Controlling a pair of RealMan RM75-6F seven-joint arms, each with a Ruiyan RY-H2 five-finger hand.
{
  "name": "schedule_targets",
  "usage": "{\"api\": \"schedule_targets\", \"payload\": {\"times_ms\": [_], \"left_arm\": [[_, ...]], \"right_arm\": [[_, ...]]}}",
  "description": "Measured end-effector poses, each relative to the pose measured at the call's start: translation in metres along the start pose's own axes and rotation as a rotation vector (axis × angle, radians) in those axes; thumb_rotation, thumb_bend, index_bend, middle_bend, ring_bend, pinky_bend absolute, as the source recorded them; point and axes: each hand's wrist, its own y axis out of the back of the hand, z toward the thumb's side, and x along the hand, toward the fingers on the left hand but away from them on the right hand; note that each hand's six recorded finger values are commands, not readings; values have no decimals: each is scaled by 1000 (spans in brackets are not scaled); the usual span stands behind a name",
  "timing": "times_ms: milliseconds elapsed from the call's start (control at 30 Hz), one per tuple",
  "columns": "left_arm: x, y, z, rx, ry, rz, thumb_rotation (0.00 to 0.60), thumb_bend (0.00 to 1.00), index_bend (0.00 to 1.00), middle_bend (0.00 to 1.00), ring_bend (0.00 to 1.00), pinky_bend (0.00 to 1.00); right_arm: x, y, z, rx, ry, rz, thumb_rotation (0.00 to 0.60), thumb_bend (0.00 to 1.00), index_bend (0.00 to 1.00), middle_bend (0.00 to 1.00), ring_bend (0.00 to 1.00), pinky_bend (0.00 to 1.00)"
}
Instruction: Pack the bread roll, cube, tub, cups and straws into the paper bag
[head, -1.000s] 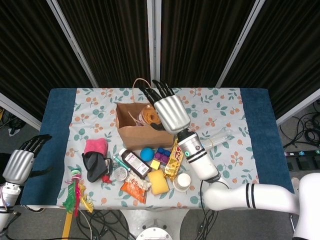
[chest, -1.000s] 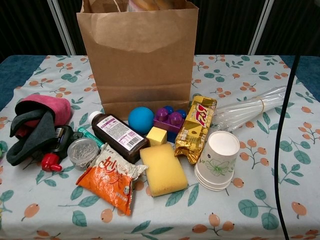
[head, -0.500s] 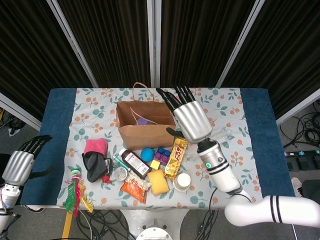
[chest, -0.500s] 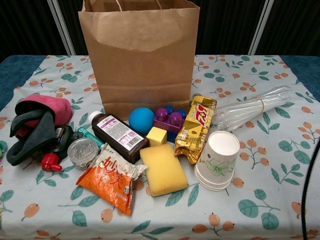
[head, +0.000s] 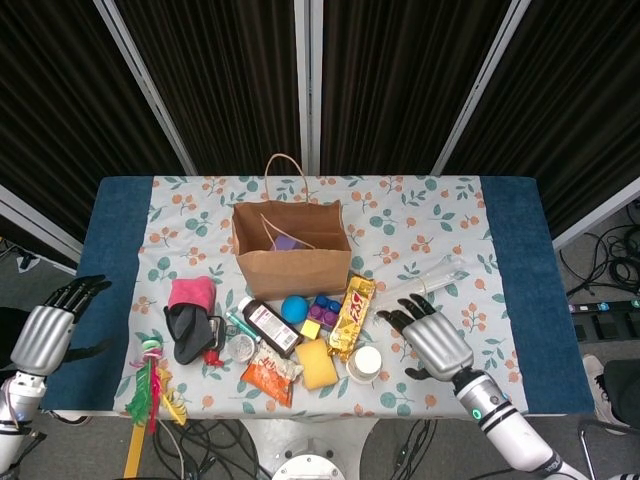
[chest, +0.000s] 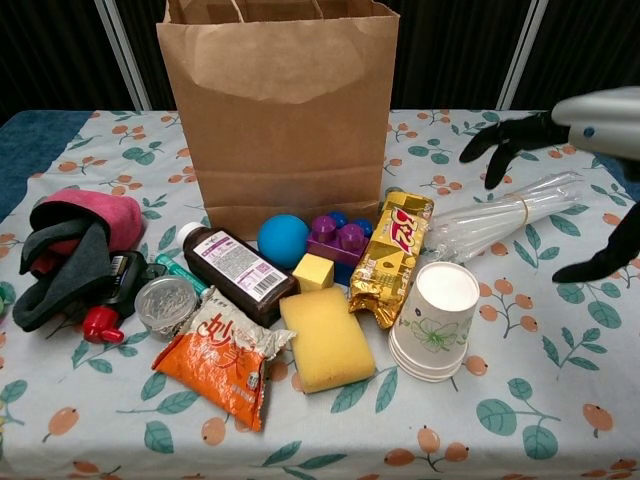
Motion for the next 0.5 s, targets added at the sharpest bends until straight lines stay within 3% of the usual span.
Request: {"api": "schedule_targets", "payload": {"times_ms": [200,500], "left_arm": [[-3,3,-4,2,11,7,600,128,238,260,177,263],[-3,4,-10,0,25,11,600,128,238,266,177,263]], "right_arm": [[-10,-26,15,-28,44,48,600,0,155,244,89,94],[-25,-41,30,-31,70,72,600,0,154,244,93,98]]}}
